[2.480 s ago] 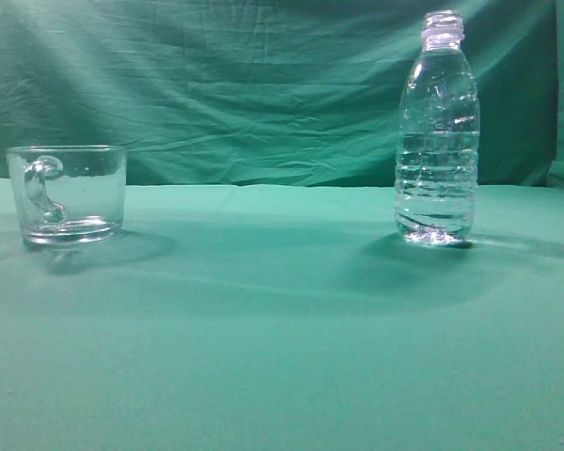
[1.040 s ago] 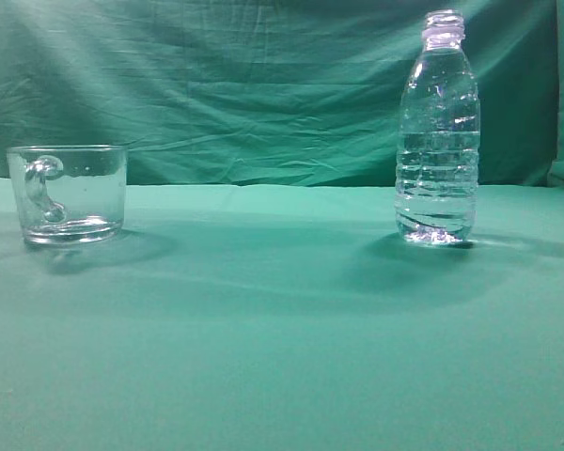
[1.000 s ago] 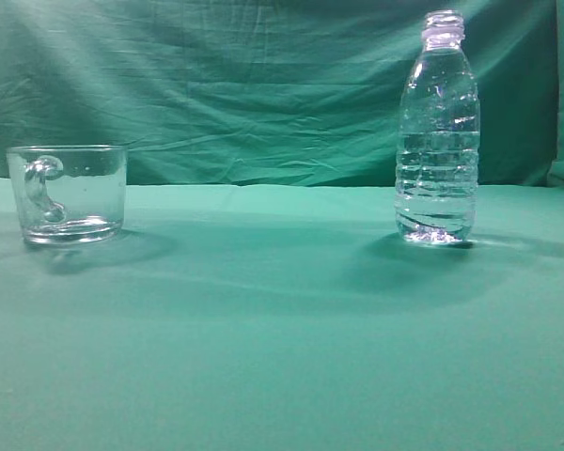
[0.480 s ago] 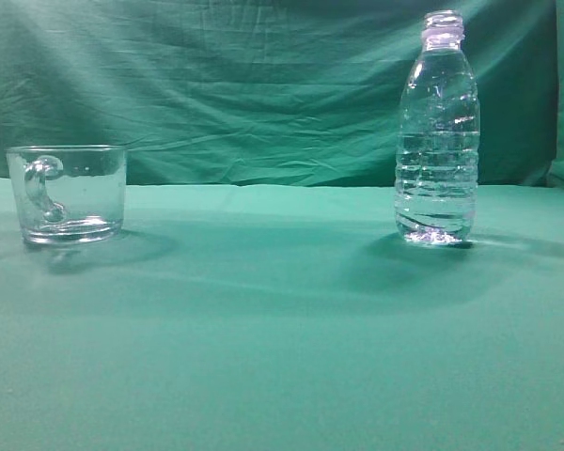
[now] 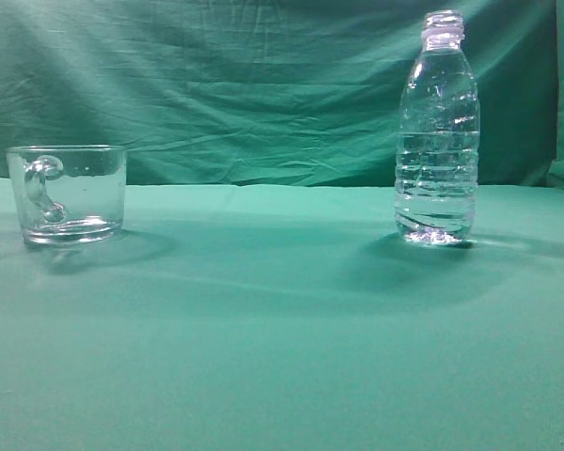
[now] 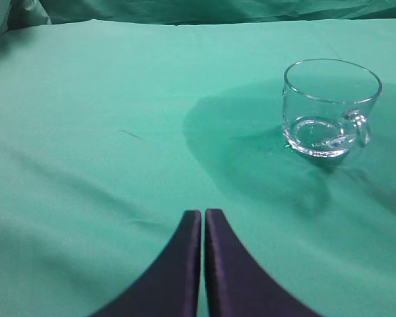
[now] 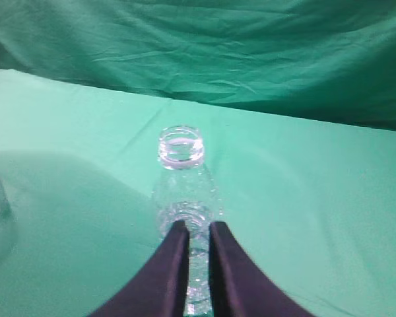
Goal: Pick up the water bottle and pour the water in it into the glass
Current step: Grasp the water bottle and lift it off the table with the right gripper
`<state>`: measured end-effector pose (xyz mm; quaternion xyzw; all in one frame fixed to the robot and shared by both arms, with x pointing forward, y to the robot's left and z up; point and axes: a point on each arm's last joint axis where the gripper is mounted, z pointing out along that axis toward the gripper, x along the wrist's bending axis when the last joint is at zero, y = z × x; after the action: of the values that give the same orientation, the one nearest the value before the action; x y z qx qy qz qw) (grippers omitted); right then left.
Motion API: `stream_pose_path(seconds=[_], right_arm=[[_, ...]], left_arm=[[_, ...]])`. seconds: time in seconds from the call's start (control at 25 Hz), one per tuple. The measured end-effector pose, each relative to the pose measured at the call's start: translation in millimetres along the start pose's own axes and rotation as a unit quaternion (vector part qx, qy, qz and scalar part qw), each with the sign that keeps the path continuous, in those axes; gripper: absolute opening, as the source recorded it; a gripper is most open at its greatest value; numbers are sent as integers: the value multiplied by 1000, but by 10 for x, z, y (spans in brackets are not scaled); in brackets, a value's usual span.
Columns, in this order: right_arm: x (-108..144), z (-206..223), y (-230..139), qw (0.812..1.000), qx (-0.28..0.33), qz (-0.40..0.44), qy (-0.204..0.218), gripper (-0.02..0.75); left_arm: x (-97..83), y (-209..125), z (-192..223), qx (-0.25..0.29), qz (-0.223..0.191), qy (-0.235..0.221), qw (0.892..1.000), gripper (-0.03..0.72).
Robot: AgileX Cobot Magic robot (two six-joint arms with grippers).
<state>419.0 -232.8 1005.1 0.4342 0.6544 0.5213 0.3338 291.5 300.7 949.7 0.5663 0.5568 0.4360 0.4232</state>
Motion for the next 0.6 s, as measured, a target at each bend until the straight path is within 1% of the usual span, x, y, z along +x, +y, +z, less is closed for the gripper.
stream_pose_path(seconds=[0.04, 0.08, 0.16, 0.28, 0.32, 0.36, 0.44, 0.48, 0.52, 0.6], right_arm=[[4, 55, -21, 1000, -1, 1, 6, 155], [9, 120, -48, 1000, -3, 1, 12, 215], [16, 239, -125, 1000, -3, 7, 24, 345], [28, 392, -231, 999, -9, 16, 40, 580], [29, 444, -284, 999, -2, 19, 43, 620], [26, 502, -326, 999, 4, 22, 45, 650], [18, 606, -410, 998, 20, 27, 47, 642], [14, 655, -448, 998, 28, 29, 47, 683], [9, 715, -489, 998, 36, 31, 48, 669], [0, 831, -566, 997, 46, 35, 50, 669]], left_arm=[[0, 0, 0, 0, 0, 0, 1000, 0], [0, 0, 0, 0, 0, 0, 1000, 0], [0, 0, 0, 0, 0, 0, 1000, 0], [0, 0, 0, 0, 0, 0, 1000, 0], [0, 0, 0, 0, 0, 0, 1000, 0], [0, 0, 0, 0, 0, 0, 1000, 0], [0, 0, 0, 0, 0, 0, 1000, 0], [0, 0, 0, 0, 0, 0, 1000, 0], [0, 0, 0, 0, 0, 0, 1000, 0], [0, 0, 0, 0, 0, 0, 1000, 0]])
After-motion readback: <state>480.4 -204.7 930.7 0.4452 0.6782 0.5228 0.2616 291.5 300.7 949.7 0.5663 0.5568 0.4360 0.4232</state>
